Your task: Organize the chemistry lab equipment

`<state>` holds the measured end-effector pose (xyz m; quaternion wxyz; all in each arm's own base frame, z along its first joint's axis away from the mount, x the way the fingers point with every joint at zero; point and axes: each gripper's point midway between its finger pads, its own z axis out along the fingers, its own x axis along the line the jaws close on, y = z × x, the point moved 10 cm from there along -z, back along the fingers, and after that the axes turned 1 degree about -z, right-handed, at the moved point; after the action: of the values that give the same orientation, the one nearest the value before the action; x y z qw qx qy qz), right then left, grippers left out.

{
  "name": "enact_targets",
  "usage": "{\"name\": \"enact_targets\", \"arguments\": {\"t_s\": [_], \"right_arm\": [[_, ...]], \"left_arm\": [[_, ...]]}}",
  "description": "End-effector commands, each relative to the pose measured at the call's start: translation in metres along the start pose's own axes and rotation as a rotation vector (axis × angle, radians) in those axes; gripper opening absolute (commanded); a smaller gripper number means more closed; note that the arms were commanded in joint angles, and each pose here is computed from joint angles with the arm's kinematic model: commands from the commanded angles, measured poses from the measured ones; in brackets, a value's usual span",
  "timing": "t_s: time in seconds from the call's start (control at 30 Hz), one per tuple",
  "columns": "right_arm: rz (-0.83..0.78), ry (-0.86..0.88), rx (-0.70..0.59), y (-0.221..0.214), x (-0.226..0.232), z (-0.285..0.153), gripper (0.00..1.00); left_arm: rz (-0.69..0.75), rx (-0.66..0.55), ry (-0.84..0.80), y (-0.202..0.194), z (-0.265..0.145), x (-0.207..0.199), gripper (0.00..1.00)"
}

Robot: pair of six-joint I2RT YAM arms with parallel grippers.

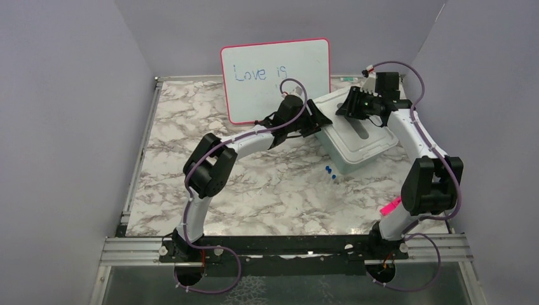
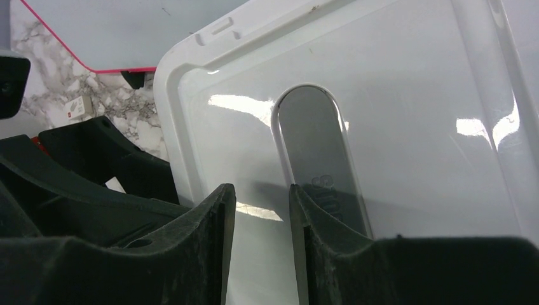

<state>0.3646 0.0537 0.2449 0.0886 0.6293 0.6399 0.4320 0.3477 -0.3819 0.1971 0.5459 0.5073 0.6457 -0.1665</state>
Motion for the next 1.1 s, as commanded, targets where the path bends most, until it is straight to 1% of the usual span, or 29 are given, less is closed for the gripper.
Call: {"name": "enact_targets", "arguments": {"t_s": [0.0,0.2,0.4,0.53,0.6,0.7,0.77,0.87,0.97,1.07], "right_arm": [[0.016,-0.022,0.045,-0.009,0.002,-0.003,0.41],[0.02,-0.194,0.047,-0.015,-0.014,0.003,0.41],[0.063,-0.347,0.065,-0.022,-0.027,0.006,0.4],[0.059,-0.403,0.015,-0.011,-0.023,-0.009,0.4],[0.05,-0.402,-0.024,-0.001,-0.016,-0.02,0.4],[0.037,-0.392,-0.073,0.014,-0.004,-0.039,0.41],[0.032,-0.396,-0.099,0.02,0.001,-0.05,0.41],[0.032,-0.42,-0.128,0.021,0.006,-0.064,0.43],[0.042,-0.444,-0.154,0.017,0.009,-0.078,0.46],[0.07,-0.453,-0.177,0.006,0.014,-0.094,0.49]], "left_arm": [[0.043,-0.035,-0.044,0.011,-0.003,-0.022,0.57],[0.035,-0.025,0.038,0.006,0.001,-0.005,0.46],[0.036,0.016,0.026,0.003,0.007,-0.003,0.46],[0.099,0.001,0.038,0.012,0.0,-0.016,0.56],[0.145,-0.03,0.052,0.021,-0.008,-0.027,0.63],[0.233,-0.105,0.133,0.041,-0.026,-0.037,0.72],[0.292,-0.149,0.198,0.057,-0.042,-0.041,0.76],[0.361,-0.186,0.254,0.077,-0.07,-0.045,0.79],[0.44,-0.23,0.309,0.088,-0.103,-0.051,0.84],[0.501,-0.263,0.369,0.09,-0.139,-0.058,0.96]]}}
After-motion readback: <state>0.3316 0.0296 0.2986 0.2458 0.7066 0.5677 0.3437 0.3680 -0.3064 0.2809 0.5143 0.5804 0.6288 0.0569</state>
